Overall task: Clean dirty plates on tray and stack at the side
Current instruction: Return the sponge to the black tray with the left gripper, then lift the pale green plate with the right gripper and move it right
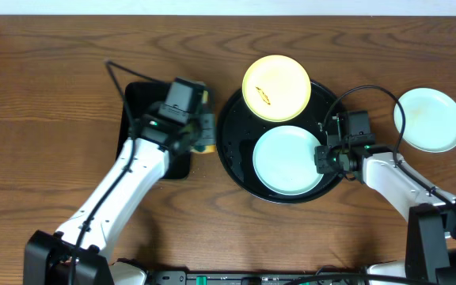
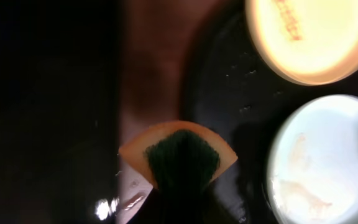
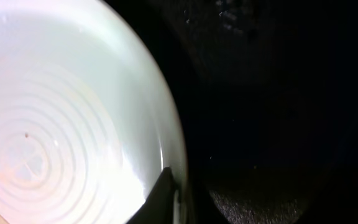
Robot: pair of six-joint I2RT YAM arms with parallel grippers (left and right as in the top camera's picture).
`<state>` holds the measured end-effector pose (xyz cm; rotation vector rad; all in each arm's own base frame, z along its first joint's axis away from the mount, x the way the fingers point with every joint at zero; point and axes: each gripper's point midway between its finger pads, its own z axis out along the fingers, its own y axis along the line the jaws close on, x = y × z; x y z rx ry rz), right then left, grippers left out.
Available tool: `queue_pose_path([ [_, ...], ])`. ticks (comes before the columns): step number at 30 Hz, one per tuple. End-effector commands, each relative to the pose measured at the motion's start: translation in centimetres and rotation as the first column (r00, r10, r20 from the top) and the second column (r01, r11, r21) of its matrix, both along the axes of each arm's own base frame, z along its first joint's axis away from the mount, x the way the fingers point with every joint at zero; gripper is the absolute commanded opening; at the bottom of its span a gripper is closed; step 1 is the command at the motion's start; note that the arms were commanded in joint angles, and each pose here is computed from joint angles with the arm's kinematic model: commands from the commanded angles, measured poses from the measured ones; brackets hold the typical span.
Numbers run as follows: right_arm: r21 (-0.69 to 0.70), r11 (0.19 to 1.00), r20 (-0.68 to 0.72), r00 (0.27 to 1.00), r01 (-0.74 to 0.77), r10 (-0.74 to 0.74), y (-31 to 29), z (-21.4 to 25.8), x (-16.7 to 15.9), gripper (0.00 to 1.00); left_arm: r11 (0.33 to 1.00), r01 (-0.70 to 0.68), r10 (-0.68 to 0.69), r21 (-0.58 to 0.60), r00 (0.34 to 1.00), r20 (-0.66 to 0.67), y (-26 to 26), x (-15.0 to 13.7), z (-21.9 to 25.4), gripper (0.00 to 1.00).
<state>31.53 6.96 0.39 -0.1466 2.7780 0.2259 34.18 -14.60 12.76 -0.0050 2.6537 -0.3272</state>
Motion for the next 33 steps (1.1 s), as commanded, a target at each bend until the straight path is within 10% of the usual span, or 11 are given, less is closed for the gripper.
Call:
queue_pose_path([
  [1,-0.006,1.0,0.001,1.0,-0.007,0.007,0.1,0.1,0.1,0.01,0.994,-0.099,0.102,0.043,0.993,-0.067,4.6,-0.5,-0.6,0.07],
  [19,-0.279,0.958,0.235,0.972,0.062,0.005,-2.1,15.9,4.6,0.01,0.948,-0.252,0.28,0.192,0.951,-0.131,12.1,-1.8,-1.7,0.11],
  [33,-0.766,0.611,0.49,0.798,0.201,0.351,6.3,25.5,1.8,0.01,0.938,-0.259,0.293,0.229,0.947,-0.129,12.8,-1.8,-2.1,0.12],
])
